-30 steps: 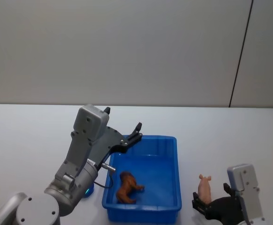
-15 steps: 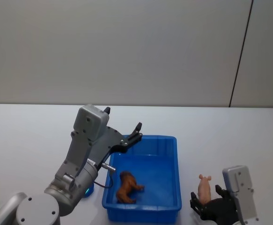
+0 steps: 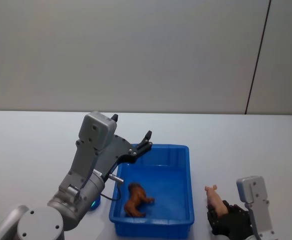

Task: Pick up the two dolls from the table and place them into the box.

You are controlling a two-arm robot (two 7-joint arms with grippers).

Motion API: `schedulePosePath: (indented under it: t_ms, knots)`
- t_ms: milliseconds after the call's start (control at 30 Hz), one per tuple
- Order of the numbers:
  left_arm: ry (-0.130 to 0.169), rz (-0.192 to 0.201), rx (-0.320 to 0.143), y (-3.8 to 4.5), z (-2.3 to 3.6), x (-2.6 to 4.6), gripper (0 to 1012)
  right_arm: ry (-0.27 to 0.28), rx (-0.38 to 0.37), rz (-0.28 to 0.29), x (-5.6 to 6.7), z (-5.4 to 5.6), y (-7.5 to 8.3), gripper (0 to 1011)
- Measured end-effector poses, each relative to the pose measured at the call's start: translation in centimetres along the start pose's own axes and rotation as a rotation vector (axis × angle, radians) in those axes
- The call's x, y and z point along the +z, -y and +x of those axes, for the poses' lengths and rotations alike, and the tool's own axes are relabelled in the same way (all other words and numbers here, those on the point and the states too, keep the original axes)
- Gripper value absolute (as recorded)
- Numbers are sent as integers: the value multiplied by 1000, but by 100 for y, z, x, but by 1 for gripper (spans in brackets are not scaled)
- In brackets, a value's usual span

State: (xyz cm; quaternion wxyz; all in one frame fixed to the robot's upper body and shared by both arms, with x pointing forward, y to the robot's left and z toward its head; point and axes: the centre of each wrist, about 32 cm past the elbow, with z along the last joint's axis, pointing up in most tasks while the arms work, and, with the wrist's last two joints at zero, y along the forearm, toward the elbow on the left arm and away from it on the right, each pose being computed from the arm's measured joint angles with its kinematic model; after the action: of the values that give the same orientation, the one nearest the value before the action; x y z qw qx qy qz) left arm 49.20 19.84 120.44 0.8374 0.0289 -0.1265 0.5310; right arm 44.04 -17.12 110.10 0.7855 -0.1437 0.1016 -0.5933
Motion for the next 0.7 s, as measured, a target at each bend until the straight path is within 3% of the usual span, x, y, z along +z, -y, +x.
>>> schedulePosePath:
  t_ms: [433, 700]
  knots:
    - [0, 0, 0, 0, 0, 0, 1001, -10, -11, 57, 146, -9, 44, 380]
    - [0, 0, 0, 0, 0, 0, 1002, -1, -8, 156, 335, -2, 104, 379]
